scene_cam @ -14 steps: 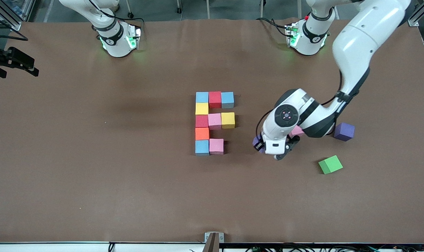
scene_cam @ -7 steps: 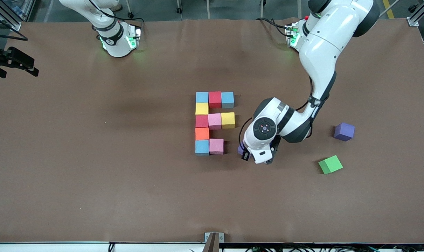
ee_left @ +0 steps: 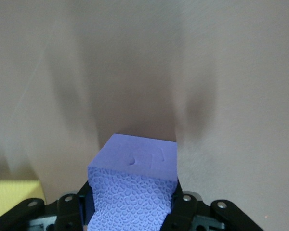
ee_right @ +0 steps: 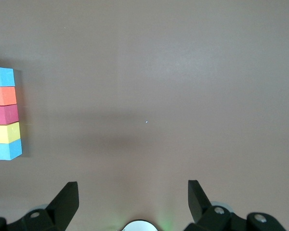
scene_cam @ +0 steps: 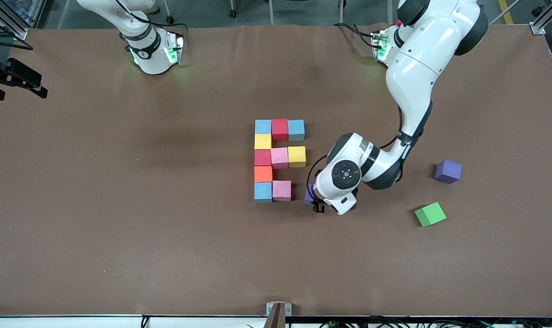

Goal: Arrange 11 blocks into digit 3

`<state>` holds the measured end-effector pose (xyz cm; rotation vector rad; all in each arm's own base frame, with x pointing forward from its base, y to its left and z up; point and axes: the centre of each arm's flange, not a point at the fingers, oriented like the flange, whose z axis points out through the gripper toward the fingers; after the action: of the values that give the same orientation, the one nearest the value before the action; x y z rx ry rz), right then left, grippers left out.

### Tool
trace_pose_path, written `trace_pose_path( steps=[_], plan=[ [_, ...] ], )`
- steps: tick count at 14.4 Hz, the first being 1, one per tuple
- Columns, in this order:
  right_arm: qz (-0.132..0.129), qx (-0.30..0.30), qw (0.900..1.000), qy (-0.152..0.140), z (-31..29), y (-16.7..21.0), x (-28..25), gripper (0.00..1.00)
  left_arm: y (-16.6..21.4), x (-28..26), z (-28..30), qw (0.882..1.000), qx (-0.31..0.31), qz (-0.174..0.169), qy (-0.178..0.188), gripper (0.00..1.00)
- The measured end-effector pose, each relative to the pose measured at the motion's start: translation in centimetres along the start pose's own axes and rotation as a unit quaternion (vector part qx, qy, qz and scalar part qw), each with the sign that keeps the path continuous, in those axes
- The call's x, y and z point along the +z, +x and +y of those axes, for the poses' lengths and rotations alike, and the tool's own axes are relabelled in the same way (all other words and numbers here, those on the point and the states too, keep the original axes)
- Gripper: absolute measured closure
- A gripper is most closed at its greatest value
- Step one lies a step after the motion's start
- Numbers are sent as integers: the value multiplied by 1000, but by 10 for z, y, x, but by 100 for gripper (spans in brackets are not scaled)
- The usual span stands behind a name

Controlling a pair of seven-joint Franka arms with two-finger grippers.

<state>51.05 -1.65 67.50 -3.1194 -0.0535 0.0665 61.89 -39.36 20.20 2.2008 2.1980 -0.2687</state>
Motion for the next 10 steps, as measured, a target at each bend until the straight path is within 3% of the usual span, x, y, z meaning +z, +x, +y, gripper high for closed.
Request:
trace_pose_path(
  steps=[5, 10],
  plan=[
    [9, 0, 1000, -1, 0, -3, -12, 0, -14, 2, -5, 997, -78, -18, -4, 41],
    [4, 0, 1000, 0, -1, -5, -14, 0, -19, 5, -7, 996, -92, -20, -5, 41]
  ],
)
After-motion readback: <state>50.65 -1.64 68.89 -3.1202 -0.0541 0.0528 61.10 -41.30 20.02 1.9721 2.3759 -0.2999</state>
